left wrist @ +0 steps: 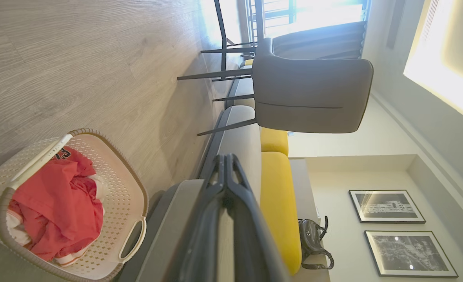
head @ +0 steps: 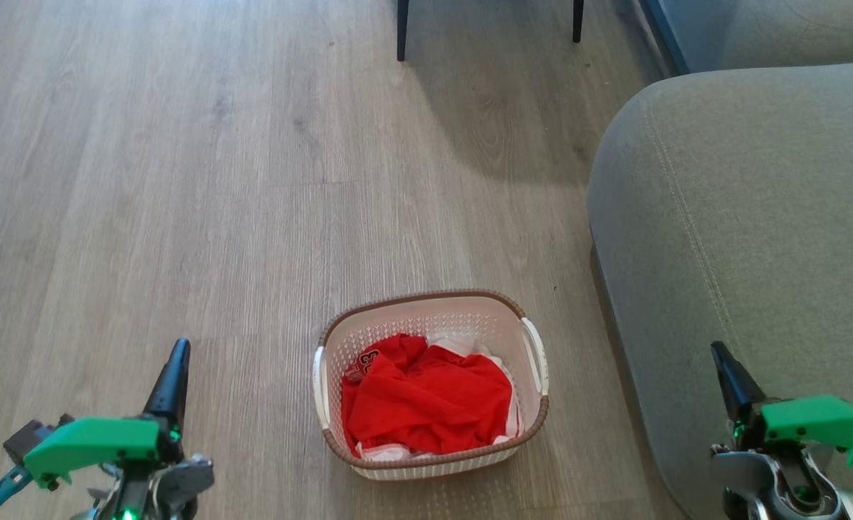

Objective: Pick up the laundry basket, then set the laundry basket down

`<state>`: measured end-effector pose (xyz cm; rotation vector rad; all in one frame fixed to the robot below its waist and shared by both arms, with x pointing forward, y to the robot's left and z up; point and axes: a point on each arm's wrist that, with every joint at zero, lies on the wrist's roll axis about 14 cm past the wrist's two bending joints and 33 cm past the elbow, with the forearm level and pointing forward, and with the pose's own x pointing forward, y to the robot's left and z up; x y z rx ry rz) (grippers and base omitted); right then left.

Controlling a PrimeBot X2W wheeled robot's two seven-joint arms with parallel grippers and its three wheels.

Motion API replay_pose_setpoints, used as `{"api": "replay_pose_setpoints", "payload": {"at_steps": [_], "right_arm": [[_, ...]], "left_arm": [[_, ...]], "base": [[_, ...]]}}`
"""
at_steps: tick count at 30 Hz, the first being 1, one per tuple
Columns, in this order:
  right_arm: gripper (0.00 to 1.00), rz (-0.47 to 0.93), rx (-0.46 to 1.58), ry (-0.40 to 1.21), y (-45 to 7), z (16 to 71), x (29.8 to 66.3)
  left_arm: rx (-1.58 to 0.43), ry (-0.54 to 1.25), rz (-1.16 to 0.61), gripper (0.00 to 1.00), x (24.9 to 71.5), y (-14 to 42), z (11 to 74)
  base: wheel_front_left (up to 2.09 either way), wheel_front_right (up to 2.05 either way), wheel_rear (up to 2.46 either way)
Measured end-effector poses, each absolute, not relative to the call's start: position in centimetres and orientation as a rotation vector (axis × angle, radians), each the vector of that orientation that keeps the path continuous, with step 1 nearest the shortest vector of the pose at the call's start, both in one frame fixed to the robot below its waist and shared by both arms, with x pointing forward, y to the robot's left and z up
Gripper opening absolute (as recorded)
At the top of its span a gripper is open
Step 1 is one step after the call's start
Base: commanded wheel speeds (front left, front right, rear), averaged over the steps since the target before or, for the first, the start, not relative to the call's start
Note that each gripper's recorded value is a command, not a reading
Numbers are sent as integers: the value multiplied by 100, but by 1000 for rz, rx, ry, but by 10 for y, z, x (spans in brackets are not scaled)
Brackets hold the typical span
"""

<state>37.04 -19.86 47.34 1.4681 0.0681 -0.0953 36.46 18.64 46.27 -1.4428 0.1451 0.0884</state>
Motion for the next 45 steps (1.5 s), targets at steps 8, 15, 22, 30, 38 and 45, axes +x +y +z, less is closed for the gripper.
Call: {"api": "replay_pose_setpoints", "payload": {"at_steps": [8, 15, 22, 30, 38, 45], "right_arm": [[0, -99, 1553, 63, -202, 473, 370], [0, -86, 1589, 46, -203, 479, 375], [0, -86, 1589, 46, -203, 479, 375], [0, -88, 1589, 44, -204, 479, 375], [0, -86, 1590, 46, -204, 479, 374], [0, -86, 1590, 45, -204, 479, 374]], "left_arm": [[-1536, 112, 74, 0, 370, 190, 471], [-1569, 90, 51, 0, 376, 189, 478], [-1569, 90, 51, 0, 376, 189, 478], [-1569, 90, 51, 0, 376, 189, 478], [-1569, 90, 51, 0, 376, 189, 478], [-1570, 90, 51, 0, 376, 189, 478]], "base": [[0, 0, 0], [0, 0, 0], [0, 0, 0], [0, 0, 0], [0, 0, 0], [0, 0, 0]]}}
